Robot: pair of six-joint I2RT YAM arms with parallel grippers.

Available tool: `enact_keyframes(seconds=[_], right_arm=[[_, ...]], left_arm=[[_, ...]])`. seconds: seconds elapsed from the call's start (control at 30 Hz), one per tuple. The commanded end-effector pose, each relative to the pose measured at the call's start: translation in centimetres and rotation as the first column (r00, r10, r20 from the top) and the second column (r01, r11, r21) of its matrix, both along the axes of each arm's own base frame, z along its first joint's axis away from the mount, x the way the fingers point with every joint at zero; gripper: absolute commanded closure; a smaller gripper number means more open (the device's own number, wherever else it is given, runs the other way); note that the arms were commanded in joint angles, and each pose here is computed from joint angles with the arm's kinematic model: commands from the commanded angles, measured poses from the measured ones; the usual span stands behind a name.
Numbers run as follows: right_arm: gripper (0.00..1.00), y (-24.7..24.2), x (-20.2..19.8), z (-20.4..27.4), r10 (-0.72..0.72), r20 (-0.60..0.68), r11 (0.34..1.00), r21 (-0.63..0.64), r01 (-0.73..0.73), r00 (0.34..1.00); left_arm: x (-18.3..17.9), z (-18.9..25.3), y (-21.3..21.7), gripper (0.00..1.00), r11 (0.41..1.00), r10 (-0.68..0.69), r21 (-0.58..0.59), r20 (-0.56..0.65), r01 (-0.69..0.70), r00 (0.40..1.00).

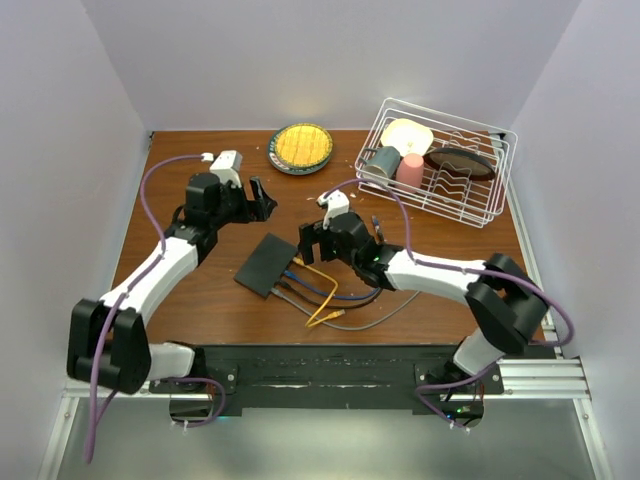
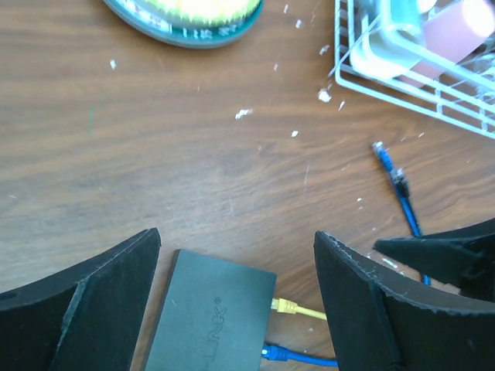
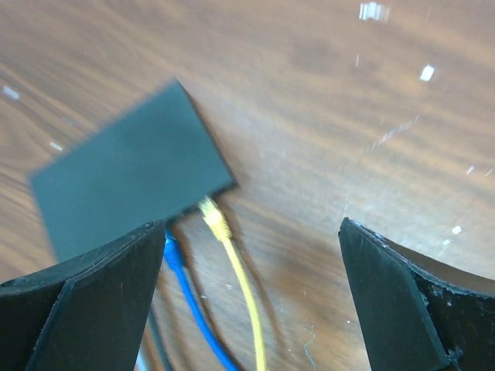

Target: Insert the plug into the switch port

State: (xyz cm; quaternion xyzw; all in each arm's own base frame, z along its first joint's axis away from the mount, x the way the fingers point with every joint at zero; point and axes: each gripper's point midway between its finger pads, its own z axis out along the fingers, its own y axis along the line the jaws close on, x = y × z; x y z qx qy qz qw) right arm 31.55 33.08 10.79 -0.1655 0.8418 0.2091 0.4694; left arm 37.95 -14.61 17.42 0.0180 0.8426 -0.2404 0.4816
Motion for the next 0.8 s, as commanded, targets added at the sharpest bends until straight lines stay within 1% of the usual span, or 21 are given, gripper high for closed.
enact_keyframes(seconds=[0.0,0.07,0.1,0.2,0.23,0.3,0.33,0.5,0.63,0.73,0.77], right_arm=[[0.01,-1.3,0.2,5.6,-0.035,0.115,0.997,0.066,0.027,0.993],[0.02,-1.8,0.0,6.9,-0.042,0.138,0.996,0.084,0.031,0.989],[0.02,-2.1,-0.3,8.7,-0.049,0.166,0.993,0.113,0.03,0.985],[0.02,-2.9,-0.9,10.8,-0.047,0.209,0.99,0.139,0.018,0.977],[0.01,-3.4,-1.2,12.3,-0.054,0.237,0.986,0.164,0.015,0.97],[0.02,-4.4,-1.6,13.0,-0.066,0.257,0.987,0.159,0.025,0.964],[0.02,-5.0,-1.9,14.4,-0.077,0.282,0.984,0.179,0.026,0.956],[0.02,-6.8,-2.8,15.7,-0.06,0.34,0.992,0.129,0.017,0.939],[0.02,-7.5,-3.4,16.4,-0.038,0.363,0.994,0.106,-0.001,0.931],[0.01,-8.2,-3.7,17.6,-0.057,0.4,0.992,0.129,0.005,0.915],[0.01,-8.4,-3.9,18.7,-0.062,0.424,0.988,0.154,-0.004,0.903]], left_arm=[[-0.6,2.9,0.6,0.13,1.0,0.028,-0.011,0.129,-0.027,0.991],[-0.8,3.6,0.6,0.13,1.0,0.024,-0.015,0.153,-0.022,0.988],[-1.0,4.3,0.6,0.13,1.0,0.022,-0.02,0.168,-0.019,0.985],[-1.4,5.3,0.6,0.12,0.999,0.021,-0.029,0.195,-0.016,0.981],[-1.5,5.6,0.7,0.12,0.999,0.024,-0.038,0.204,-0.017,0.979],[-1.9,6.8,0.6,0.11,0.999,0.022,-0.047,0.236,-0.011,0.972],[-2.0,7.0,0.7,0.11,0.999,0.023,-0.051,0.242,-0.011,0.97],[-2.8,8.8,0.7,0.1,0.998,0.014,-0.06,0.305,0.005,0.952],[-3.1,9.4,0.6,0.09,0.998,0.007,-0.068,0.323,0.016,0.946],[-3.3,9.8,0.9,0.05,0.998,0.015,-0.068,0.338,0.009,0.941],[-3.4,10.1,0.8,0.05,0.997,0.014,-0.07,0.348,0.011,0.937]])
